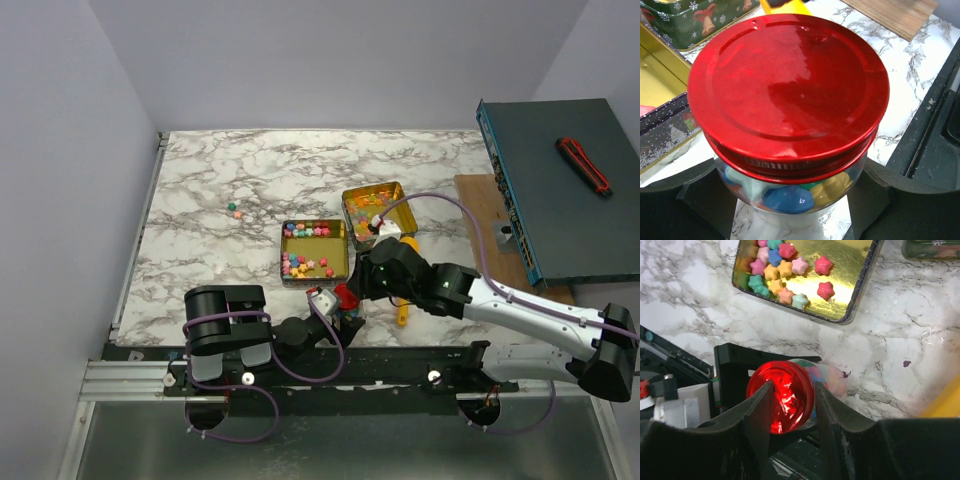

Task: Pack the candies
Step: Screw the bottle lid onto the packing bottle.

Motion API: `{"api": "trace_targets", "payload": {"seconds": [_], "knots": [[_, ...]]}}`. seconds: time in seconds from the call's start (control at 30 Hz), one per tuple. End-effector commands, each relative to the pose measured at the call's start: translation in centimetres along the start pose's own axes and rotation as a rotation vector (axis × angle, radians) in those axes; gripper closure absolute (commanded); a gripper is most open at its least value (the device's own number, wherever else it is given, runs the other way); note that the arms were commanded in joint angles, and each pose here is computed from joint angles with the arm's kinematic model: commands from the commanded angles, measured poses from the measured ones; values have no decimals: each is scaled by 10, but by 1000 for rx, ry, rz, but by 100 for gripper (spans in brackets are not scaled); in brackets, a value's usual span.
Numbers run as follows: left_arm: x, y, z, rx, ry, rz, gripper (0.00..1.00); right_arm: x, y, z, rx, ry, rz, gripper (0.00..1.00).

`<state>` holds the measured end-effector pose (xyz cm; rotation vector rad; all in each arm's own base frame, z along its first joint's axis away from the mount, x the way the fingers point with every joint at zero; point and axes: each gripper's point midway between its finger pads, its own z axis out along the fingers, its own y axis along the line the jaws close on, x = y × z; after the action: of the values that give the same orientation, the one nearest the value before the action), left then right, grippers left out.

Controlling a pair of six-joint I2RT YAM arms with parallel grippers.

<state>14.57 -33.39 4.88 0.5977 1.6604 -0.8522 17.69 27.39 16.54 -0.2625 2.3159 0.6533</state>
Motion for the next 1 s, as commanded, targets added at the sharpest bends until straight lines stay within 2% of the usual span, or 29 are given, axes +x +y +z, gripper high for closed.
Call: {"api": "trace_targets", "payload": {"seconds": [0.0, 0.37, 0.77, 0.97], "knots": [[28, 8, -13, 2, 84, -20, 57, -20, 2, 12, 1, -46, -24, 58], [27, 8, -14, 2, 84, -28, 58, -5, 8, 30, -116, 26, -5, 61], [28, 6, -12, 10, 85, -27, 58, 16, 6, 39, -132, 88, -4, 64], [28, 7, -13, 5, 85, -29, 58, 28, 6, 37, -157, 127, 0, 72]]}}
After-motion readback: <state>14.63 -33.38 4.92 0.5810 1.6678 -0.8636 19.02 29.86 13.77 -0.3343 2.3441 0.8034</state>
